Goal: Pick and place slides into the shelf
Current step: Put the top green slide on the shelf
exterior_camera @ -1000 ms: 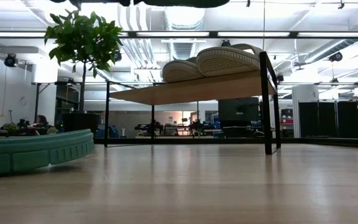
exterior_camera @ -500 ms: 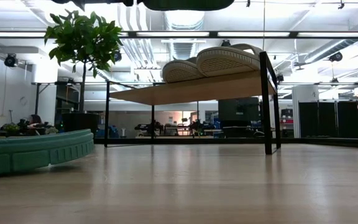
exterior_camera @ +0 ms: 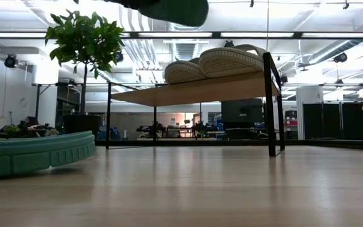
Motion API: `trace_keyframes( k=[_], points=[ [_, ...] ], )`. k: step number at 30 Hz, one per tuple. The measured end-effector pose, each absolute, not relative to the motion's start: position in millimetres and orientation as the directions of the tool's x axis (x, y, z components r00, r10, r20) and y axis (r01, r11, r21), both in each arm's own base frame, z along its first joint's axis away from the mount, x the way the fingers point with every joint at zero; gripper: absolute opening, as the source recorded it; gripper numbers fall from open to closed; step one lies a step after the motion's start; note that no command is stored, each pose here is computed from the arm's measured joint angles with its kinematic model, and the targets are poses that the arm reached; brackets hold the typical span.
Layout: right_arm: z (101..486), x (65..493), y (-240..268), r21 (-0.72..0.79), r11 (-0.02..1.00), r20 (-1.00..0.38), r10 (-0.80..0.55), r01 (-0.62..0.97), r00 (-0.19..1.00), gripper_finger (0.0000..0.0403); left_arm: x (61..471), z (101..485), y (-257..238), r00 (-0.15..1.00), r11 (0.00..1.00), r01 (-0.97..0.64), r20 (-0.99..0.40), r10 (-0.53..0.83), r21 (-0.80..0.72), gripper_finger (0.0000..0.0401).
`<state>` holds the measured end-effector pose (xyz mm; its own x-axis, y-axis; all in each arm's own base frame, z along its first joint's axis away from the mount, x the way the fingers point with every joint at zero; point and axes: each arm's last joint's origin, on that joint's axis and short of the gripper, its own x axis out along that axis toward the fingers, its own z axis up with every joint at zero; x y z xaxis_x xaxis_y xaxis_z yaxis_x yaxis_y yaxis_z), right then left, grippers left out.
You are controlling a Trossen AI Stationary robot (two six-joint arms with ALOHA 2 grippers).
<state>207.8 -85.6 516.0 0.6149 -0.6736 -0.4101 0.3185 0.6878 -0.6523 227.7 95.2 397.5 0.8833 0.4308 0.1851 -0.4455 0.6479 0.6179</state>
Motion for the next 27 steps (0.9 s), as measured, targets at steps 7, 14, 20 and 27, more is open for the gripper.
trace_keyframes(
  k=[7, 14, 20, 27],
  points=[
    [521.5, 195.7, -82.6, -0.573, 0.684, -0.379, -0.710, 0.452, 0.594, 0.0093, 237.7, 386.7, 76.4, 0.842, 0.582, -0.443, 0.093, 0.532, 0.682, 0.0038],
    [520.2, 184.6, -78.8, -0.524, 0.700, -0.409, -0.706, 0.485, 0.578, 0.0077, 250.7, 377.3, 53.1, 0.671, 0.382, -0.483, 0.053, 0.740, 0.788, 0.0038],
    [517.5, 182.3, -78.0, -0.515, 0.707, -0.433, -0.702, 0.484, 0.565, 0.0072, 270.0, 355.2, 42.8, 0.618, 0.347, -0.428, -0.010, 0.786, 0.834, 0.0038],
    [511.7, 186.5, -79.4, -0.517, 0.714, -0.453, -0.697, 0.473, 0.557, 0.0078, 293.3, 323.3, 45.2, 0.459, 0.264, -0.373, -0.071, 0.885, 0.889, 0.0038]
  ],
)
